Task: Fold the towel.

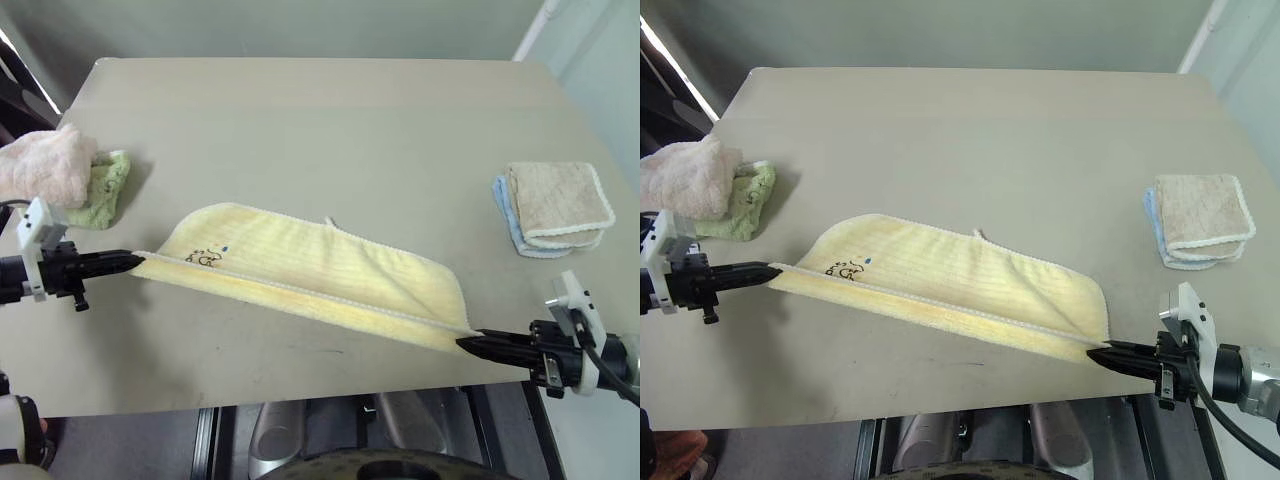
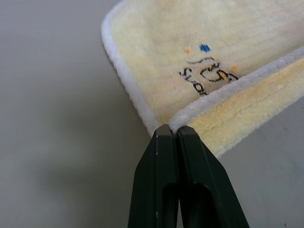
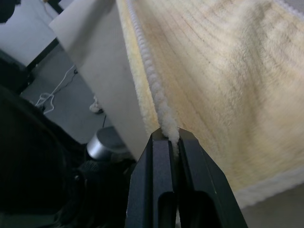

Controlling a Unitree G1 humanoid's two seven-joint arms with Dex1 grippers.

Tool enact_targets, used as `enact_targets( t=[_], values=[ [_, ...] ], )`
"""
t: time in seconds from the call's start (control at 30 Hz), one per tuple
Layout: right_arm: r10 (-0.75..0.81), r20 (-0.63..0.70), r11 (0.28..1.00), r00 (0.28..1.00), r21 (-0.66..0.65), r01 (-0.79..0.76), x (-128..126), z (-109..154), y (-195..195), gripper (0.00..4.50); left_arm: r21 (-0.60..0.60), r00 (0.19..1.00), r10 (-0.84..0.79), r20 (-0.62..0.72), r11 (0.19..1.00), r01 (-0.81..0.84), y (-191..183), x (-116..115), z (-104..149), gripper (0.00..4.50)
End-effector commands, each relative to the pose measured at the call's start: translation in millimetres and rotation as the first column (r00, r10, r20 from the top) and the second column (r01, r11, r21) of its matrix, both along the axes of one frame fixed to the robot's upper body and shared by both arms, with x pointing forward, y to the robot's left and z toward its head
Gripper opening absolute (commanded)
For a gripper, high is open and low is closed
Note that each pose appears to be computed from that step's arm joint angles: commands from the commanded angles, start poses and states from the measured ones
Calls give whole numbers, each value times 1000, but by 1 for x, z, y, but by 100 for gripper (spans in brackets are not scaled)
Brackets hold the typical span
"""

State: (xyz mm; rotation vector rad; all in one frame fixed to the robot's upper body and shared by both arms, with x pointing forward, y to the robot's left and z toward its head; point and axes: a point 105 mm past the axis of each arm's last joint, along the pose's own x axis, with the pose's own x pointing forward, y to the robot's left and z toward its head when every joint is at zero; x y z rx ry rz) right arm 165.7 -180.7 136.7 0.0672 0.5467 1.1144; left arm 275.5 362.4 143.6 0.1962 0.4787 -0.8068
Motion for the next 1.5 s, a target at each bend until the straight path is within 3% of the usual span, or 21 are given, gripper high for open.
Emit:
enact_targets(
  t=[0.03,0.33,0.53,0.7,0.97,1.0,1.13,1.43,1.47,1.5],
  values=[
    [-94,69,994,993,-58,98,15,4,-19,4,32,999,1,42,999,-2,1,7,18,0],
    [-263,163,962,951,-33,272,64,-4,-32,4,31,986,-14,165,999,9,-33,60,23,0],
    [-269,163,959,949,-43,280,78,-16,-20,4,65,971,34,238,997,-51,-43,87,17,0],
    [-289,156,953,945,-50,300,84,-20,-19,4,97,944,34,327,993,-69,-58,103,13,0],
    [-300,127,951,946,-36,306,83,-18,-19,4,76,945,34,326,995,-62,-68,107,1,0],
    [-300,125,952,946,-33,306,83,-18,-19,25,75,948,39,317,995,-66,-67,107,0,0],
    [-318,139,947,938,7,320,85,-11,-18,136,91,948,65,311,991,-98,-62,107,-4,99],
    [-354,168,935,920,45,352,85,0,-24,447,63,914,113,390,987,-149,-51,106,9,420],
    [-377,172,926,910,62,372,86,4,-27,450,83,895,132,426,979,-184,-47,107,12,447],
    [-396,171,918,902,83,387,87,8,-29,450,104,869,149,471,969,-223,-42,109,16,447]
  ],
)
